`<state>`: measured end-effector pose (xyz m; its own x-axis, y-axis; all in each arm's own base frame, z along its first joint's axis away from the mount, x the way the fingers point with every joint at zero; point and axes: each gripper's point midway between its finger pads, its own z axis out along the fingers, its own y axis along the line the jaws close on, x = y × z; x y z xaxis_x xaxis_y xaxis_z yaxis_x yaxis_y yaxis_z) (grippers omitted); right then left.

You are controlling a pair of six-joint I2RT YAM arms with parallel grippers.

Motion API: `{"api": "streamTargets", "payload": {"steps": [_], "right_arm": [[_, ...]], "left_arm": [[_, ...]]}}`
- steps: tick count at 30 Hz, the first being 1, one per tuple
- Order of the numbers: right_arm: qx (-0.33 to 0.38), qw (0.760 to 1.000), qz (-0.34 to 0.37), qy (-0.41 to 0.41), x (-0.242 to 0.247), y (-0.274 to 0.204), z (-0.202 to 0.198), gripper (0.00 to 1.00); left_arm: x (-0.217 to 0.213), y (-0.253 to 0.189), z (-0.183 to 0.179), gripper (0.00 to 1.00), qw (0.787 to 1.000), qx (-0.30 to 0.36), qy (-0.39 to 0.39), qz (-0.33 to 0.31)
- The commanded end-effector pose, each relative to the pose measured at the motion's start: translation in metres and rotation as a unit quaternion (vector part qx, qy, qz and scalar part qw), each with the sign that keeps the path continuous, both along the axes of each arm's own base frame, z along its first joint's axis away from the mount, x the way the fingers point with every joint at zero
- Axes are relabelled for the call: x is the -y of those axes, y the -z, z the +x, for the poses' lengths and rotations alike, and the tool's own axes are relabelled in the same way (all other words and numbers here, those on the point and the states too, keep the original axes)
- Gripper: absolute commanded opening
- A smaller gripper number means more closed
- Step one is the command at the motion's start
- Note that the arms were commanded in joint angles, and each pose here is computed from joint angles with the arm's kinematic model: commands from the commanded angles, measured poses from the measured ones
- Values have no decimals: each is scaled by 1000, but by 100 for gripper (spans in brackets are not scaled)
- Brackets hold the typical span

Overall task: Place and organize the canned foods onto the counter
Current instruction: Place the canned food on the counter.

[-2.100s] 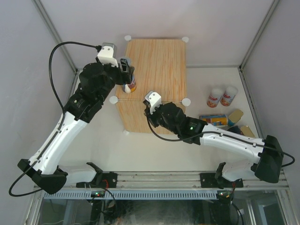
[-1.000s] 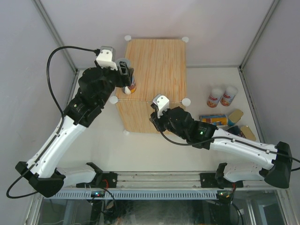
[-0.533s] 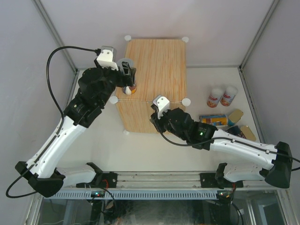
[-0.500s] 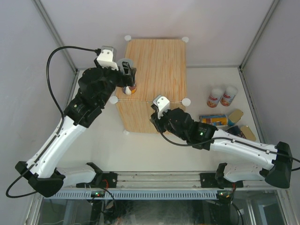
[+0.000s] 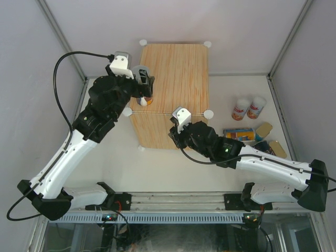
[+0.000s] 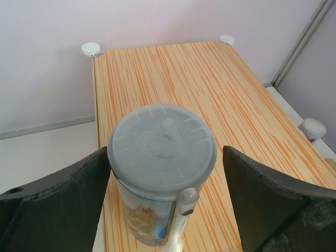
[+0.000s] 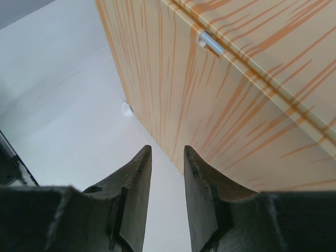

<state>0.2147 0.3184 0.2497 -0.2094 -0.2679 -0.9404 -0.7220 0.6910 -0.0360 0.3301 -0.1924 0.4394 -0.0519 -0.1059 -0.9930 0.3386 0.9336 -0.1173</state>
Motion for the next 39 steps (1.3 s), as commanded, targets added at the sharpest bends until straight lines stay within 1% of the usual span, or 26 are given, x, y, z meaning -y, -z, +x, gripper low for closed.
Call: {"api": "streamTargets", "payload": {"steps": [1, 7, 12, 14, 18, 29, 39], "right_arm": [[12, 999, 29, 5, 2, -17, 1, 31], [7, 1000, 22, 0, 5, -14, -2, 31], [2, 1000, 28, 7, 9, -15, -1, 33], [0, 999, 36, 5, 8, -16, -3, 35], [-1, 1000, 28, 0, 7, -13, -4, 37], [-8, 1000, 25, 1, 14, -11, -8, 40], [-14, 999, 29, -1, 17, -12, -19, 47]], "left_arm": [[-6, -46, -10, 90, 998, 52, -2, -44], [-9, -46, -15, 92, 997, 50, -5, -57], [-14, -48, -19, 94, 997, 51, -13, -63], [-16, -48, -20, 95, 997, 51, -15, -63], [-19, -50, -23, 99, 996, 58, -17, -67], [-26, -64, -30, 99, 993, 76, -23, -86], [-42, -77, -41, 97, 988, 100, -38, -110]]}}
